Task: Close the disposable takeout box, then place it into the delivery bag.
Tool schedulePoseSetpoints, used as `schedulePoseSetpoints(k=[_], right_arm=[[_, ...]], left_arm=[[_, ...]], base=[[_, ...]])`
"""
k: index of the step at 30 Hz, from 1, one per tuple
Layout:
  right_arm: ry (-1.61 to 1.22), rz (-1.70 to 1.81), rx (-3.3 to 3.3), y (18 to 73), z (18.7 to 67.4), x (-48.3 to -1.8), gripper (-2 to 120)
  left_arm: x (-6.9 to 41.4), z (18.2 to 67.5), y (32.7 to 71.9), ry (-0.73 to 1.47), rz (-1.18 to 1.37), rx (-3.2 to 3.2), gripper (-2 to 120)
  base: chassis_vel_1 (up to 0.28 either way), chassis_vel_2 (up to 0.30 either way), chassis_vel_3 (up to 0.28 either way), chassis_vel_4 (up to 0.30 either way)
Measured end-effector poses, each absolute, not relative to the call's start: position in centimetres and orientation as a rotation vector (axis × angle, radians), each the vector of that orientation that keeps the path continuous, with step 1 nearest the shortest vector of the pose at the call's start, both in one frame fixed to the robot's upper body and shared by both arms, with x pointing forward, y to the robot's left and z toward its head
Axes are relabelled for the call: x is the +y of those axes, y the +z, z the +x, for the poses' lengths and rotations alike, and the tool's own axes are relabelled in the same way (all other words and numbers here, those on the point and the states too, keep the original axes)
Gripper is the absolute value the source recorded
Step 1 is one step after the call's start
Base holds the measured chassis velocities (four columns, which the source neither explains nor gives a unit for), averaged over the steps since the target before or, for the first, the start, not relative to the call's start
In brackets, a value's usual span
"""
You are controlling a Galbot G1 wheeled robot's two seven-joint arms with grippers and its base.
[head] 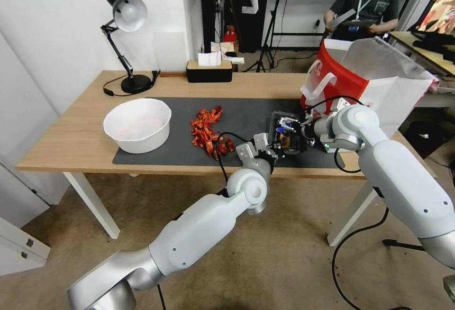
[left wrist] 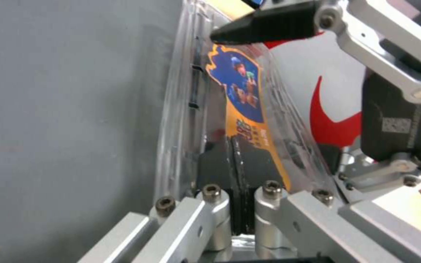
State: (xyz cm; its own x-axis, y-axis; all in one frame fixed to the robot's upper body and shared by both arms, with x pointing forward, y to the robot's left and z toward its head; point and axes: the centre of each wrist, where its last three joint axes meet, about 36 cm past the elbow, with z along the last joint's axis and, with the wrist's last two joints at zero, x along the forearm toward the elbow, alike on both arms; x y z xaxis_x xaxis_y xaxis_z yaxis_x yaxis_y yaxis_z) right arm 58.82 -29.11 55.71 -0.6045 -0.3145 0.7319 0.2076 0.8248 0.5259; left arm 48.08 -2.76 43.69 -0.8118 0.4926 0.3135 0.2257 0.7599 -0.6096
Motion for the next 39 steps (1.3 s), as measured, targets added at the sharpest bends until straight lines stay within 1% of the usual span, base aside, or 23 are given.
schedulePoseSetpoints(k=[31,33,34,35,36,37,38,39], right_arm=[[-0.754,0.118,-2.094,56.4,59.2,-29.2,100],[-0.760,0.098,-2.094,56.3,59.3,-29.4,92],[-0.760,0.098,-2.094,56.3,59.3,-29.4,92],[-0.764,0.089,-2.094,56.2,59.3,-29.5,89],[-0.769,0.082,-2.093,56.1,59.3,-29.6,86],[-0.773,0.072,-2.091,56.0,59.3,-29.7,80],[-0.773,0.072,-2.091,56.0,59.3,-29.7,80],[-0.778,0.065,-2.090,55.9,59.2,-29.9,76]], left_arm=[[-3.1,47.8,43.8,0.791,-0.551,-2.493,0],[-3.1,47.8,43.8,0.791,-0.550,-2.494,0],[-3.1,47.8,43.8,0.791,-0.550,-2.494,0],[-3.1,47.8,43.8,0.791,-0.549,-2.493,0],[-3.1,47.8,43.8,0.791,-0.549,-2.493,0],[-3.1,47.8,43.8,0.791,-0.548,-2.493,0],[-3.1,47.8,43.8,0.791,-0.548,-2.493,0],[-3.1,47.7,43.8,0.791,-0.547,-2.493,0]], base=[[0.000,0.000,0.000,0.000],[0.000,0.000,0.000,0.000],[0.000,0.000,0.000,0.000],[0.000,0.000,0.000,0.000],[0.000,0.000,0.000,0.000],[0.000,0.000,0.000,0.000],[0.000,0.000,0.000,0.000],[0.000,0.000,0.000,0.000]])
